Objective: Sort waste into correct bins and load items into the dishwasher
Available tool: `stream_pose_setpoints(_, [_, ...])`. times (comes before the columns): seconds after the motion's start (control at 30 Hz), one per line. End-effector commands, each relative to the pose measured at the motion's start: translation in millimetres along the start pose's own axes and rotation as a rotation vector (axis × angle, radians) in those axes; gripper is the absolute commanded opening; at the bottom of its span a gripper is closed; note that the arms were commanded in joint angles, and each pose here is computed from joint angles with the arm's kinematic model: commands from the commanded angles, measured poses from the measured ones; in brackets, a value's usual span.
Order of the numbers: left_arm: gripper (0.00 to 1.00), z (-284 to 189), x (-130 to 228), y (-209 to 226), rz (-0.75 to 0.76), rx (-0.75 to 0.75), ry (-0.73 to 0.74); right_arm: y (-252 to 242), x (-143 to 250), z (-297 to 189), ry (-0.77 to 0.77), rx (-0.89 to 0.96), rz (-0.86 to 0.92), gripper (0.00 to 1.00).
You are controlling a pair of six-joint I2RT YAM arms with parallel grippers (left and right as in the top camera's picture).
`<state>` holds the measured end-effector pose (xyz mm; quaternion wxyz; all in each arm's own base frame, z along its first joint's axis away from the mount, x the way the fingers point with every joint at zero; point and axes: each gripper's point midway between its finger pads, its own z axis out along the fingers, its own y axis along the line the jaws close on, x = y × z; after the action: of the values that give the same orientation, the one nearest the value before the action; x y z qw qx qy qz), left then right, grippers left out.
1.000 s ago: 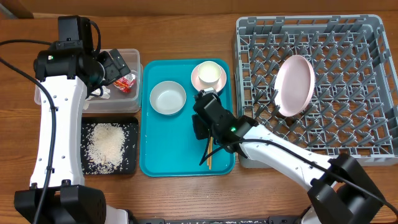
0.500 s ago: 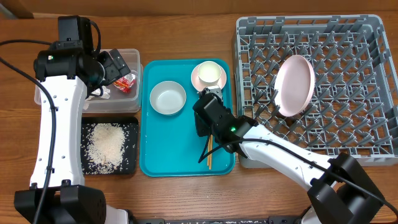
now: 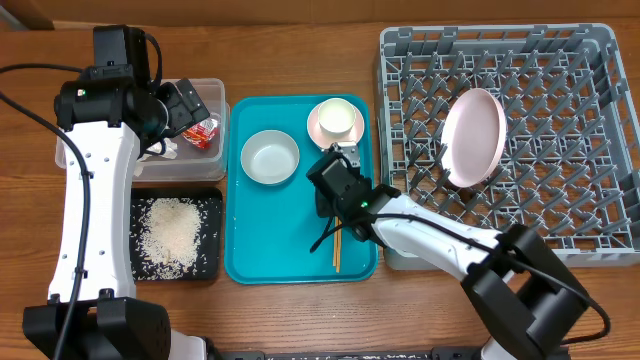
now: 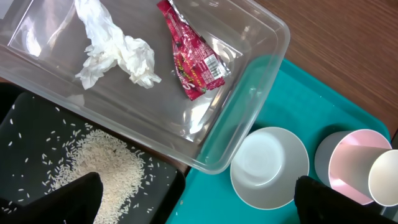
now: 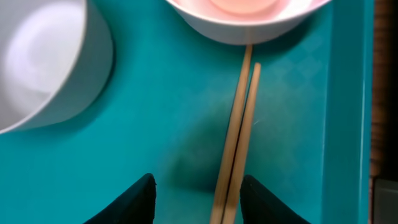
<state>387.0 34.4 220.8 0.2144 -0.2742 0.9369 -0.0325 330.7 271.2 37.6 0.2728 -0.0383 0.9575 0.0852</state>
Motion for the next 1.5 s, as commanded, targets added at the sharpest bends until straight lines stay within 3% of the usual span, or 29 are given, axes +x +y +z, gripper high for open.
stream_pose_setpoints(0.0, [1.0,-4,-2,-2,0.028,0.0,-0.014,0,-5,2,-0.02,0.004,0.022,0.46])
stream_pose_setpoints(0.2, [1.0,-4,-2,-2,0.028,0.0,-0.014,11,1,10,-0.003,-0.063,0.077,0.46])
stream_pose_setpoints(1.03, [1.0,-4,-2,-2,0.028,0.0,-0.014,-8,18,35,0.038,0.023,0.095,0.46])
stream_pose_setpoints(1.37, [1.0,-4,-2,-2,0.028,0.0,-0.014,-5,32,33,0.105,-0.002,0.089,0.4])
stream_pose_setpoints(1.47, [1.0,-4,-2,-2,0.028,0.0,-0.014,-4,32,33,0.108,-0.008,0.089,0.26])
